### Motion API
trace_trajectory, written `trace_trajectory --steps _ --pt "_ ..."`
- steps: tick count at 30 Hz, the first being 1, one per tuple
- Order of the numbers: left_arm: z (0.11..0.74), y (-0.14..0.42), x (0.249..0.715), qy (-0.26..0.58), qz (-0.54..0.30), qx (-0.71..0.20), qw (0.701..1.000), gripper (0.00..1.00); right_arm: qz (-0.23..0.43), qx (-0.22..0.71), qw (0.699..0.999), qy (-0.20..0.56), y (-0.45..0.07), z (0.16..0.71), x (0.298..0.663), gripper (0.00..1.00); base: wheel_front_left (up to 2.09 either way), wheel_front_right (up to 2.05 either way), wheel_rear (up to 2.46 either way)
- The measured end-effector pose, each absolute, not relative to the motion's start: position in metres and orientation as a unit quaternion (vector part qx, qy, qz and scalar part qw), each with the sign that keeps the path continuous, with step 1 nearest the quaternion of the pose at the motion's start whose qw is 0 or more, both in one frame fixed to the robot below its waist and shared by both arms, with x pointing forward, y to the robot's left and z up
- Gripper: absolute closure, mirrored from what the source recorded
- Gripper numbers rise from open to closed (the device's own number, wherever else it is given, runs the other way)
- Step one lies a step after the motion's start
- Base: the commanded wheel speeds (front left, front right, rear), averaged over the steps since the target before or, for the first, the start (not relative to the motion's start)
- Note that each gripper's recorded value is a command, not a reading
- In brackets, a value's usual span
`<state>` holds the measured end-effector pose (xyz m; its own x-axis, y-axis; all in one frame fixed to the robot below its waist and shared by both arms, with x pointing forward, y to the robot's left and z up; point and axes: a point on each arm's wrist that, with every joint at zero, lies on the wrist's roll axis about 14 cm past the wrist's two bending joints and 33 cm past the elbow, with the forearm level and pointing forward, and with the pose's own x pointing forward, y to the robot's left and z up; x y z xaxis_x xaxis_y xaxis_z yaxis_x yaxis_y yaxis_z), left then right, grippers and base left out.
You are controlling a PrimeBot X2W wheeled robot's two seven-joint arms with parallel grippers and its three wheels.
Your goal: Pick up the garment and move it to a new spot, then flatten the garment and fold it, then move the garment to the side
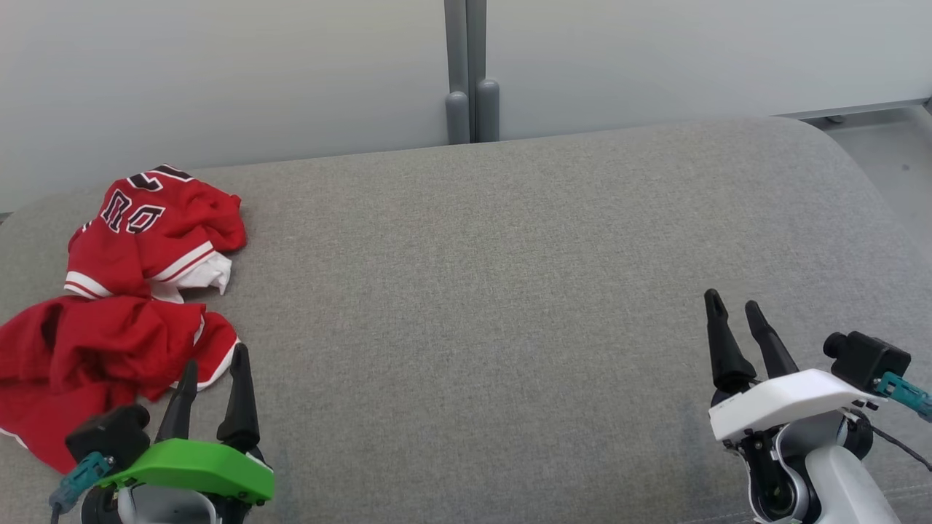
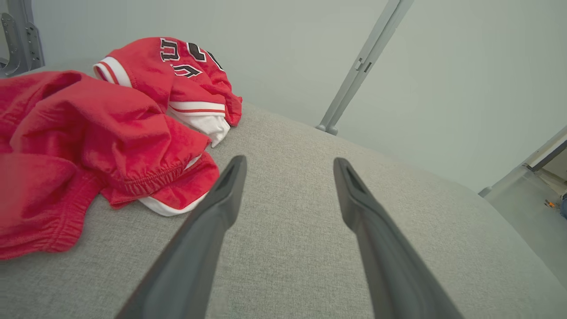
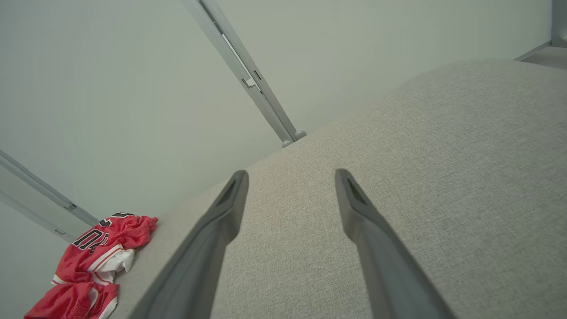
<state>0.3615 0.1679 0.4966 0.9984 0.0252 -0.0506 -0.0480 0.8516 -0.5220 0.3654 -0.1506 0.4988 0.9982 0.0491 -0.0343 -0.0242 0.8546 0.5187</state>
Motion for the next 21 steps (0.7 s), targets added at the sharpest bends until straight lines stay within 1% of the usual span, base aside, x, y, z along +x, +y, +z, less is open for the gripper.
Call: trace_trajectory --steps 9,21 --pt "0.502 0.164 0.358 0.004 0.013 -0.208 0.978 0.00 0.036 0.202 0.979 0.008 -0.140 0.504 0.361 0.00 0.00 0.00 0.00" --pt "0.511 0.162 0.355 -0.023 0.013 -0.137 0.990 0.00 0.061 0.114 0.991 -0.023 -0.126 0.514 0.358 0.00 0.00 0.00 0.00"
